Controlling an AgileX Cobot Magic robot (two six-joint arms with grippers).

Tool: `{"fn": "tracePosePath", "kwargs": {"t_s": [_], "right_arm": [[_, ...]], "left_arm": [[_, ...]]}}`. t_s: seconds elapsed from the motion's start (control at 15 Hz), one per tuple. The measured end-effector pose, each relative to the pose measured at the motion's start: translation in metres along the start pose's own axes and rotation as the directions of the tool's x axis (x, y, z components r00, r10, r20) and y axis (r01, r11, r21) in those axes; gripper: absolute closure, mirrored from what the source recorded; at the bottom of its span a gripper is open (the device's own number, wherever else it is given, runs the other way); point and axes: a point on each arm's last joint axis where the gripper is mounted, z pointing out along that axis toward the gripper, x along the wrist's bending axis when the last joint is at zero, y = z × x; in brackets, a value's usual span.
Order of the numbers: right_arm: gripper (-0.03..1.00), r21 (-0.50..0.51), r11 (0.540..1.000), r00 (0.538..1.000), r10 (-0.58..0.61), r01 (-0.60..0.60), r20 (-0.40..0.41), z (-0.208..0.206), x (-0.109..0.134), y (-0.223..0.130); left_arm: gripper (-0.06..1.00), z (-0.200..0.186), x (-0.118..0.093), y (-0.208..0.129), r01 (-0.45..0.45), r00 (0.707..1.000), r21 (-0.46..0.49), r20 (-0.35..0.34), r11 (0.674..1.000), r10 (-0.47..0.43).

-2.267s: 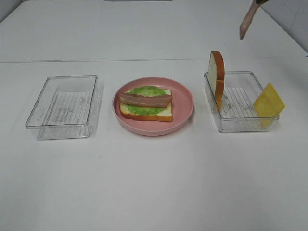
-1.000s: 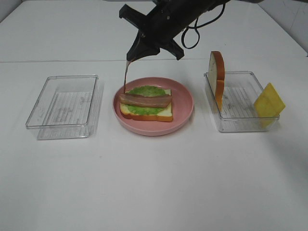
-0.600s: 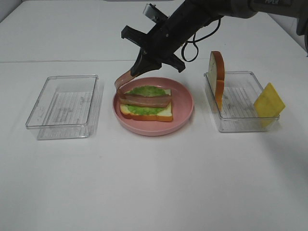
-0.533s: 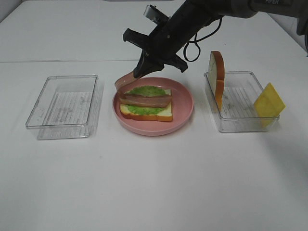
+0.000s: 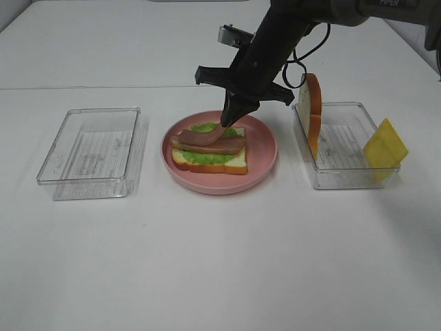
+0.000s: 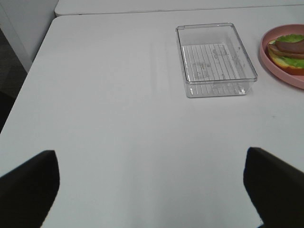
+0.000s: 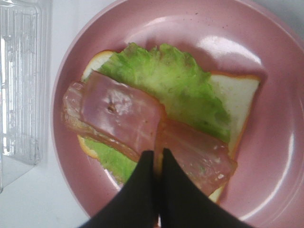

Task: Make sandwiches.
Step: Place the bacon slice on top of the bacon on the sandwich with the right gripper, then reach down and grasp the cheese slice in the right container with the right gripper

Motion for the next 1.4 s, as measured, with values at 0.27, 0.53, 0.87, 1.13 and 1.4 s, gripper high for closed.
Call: {"fn": "tracePosePath", "kwargs": {"t_s": [0.27,0.53,0.87,1.13,1.4], "right_arm": [[0.72,0.005,1.0,1.0,0.005,-0.005,-0.001,0.0,0.0,0.0],[0.22,0.037,0.999,1.0,0.005,-0.006,0.002,0.0,0.0,-0.003],[0.08,-0.023,0.999,0.999,-0.022,0.023,0.04,-0.032,0.006,0.001],[0.08,-0.054,0.998,0.999,-0.02,0.022,0.04,-0.07,0.016,-0.001],[0.08,-0.071,0.996,0.997,-0.051,0.055,0.051,-0.125,0.028,-0.012]], "left_arm": [[-0.03,0.0,0.0,0.0,0.0,1.0,0.0,0.0,1.0,0.0],[-0.03,0.0,0.0,0.0,0.0,1.0,0.0,0.0,1.0,0.0],[-0.03,0.0,0.0,0.0,0.0,1.0,0.0,0.0,1.0,0.0],[-0.03,0.0,0.0,0.0,0.0,1.0,0.0,0.0,1.0,0.0],[-0.03,0.0,0.0,0.0,0.0,1.0,0.0,-0.001,1.0,0.0]]}}
